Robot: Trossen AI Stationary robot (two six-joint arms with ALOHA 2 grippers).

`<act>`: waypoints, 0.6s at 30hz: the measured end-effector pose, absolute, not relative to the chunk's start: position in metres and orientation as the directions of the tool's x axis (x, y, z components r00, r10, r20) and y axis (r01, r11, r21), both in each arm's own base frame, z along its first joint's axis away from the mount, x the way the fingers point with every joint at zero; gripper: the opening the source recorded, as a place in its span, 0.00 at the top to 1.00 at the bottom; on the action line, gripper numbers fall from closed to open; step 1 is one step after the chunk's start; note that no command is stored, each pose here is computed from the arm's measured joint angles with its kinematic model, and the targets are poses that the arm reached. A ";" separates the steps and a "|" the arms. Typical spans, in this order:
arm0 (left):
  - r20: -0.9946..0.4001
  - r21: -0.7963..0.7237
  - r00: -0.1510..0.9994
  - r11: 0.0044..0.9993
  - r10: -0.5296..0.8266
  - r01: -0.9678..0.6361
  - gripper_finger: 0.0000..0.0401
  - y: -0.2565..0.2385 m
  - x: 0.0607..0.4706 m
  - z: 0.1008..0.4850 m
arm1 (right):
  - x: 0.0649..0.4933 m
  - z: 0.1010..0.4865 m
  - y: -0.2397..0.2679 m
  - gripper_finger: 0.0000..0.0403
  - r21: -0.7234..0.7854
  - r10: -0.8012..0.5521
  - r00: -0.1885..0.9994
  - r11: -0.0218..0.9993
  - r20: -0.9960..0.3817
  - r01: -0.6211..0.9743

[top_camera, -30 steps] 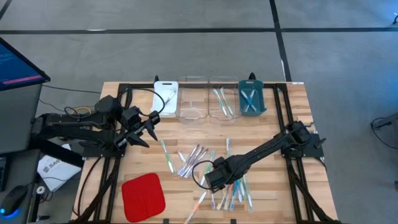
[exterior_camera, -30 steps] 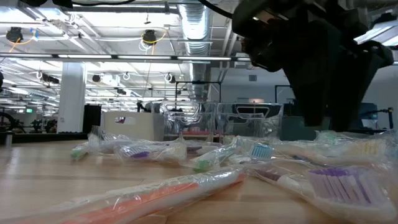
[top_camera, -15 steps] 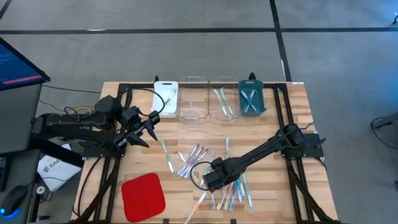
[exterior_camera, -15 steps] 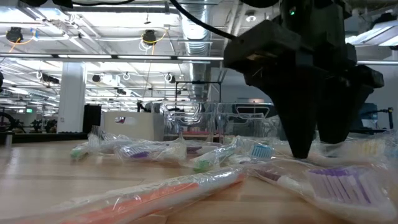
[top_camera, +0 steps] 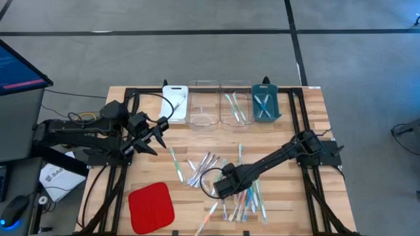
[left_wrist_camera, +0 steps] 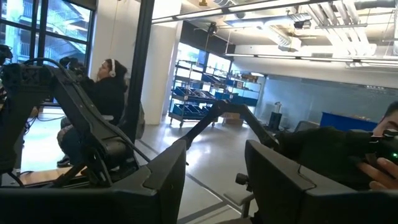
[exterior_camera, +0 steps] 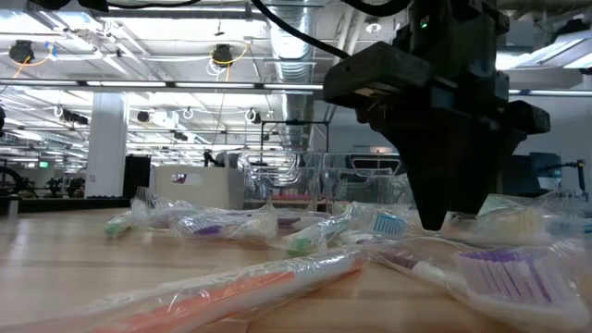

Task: Pick & Place Toothbrushes
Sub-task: Put the orange toothbrush into the left transparent bin

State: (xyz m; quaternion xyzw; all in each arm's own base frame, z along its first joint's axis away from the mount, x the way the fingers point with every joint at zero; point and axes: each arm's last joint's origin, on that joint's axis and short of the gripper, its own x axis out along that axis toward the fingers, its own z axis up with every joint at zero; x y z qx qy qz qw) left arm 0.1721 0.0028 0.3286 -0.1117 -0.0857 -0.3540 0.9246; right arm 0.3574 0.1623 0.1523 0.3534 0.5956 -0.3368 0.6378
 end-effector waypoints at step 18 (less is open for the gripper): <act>0.239 -0.144 0.734 0.724 -0.636 0.675 0.60 0.003 0.172 0.329 | 0.348 0.137 0.159 0.68 0.030 -0.001 0.035 0.494 -0.999 0.869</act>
